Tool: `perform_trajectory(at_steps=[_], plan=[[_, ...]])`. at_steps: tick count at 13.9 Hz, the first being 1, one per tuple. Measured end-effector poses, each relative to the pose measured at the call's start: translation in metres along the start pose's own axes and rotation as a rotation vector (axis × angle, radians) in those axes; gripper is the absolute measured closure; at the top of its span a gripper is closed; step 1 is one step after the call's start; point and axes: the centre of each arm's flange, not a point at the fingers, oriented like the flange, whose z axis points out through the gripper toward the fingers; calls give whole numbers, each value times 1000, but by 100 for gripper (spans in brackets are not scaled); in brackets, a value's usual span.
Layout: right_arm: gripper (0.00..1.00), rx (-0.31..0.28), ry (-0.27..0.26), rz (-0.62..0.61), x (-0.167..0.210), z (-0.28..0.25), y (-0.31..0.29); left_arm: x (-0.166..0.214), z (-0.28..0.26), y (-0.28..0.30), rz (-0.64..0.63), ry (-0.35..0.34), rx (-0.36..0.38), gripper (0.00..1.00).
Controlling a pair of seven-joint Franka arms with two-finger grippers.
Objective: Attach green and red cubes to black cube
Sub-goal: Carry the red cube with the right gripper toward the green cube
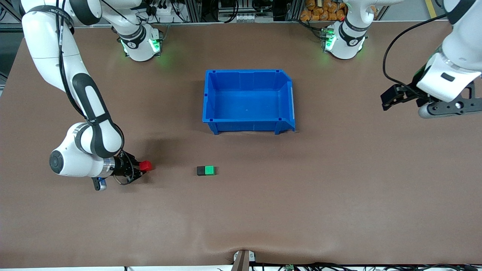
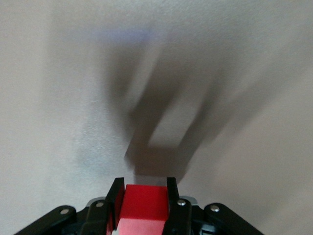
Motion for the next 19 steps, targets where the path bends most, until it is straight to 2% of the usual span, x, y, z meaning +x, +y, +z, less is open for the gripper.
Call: perform_trajectory(at_steps=[3, 7, 11, 19], plan=[[61, 24, 18, 29, -9, 2, -9, -2, -3, -22, 79, -11, 4, 0], [61, 21, 20, 79, -23, 9, -15, -6, 0, -42, 68, -26, -7, 0], [61, 32, 19, 121, -24, 8, -17, -8, -1, -35, 81, -25, -9, 0], [61, 42, 22, 221, -58, 10, -39, -9, -2, -32, 86, -25, -9, 0]])
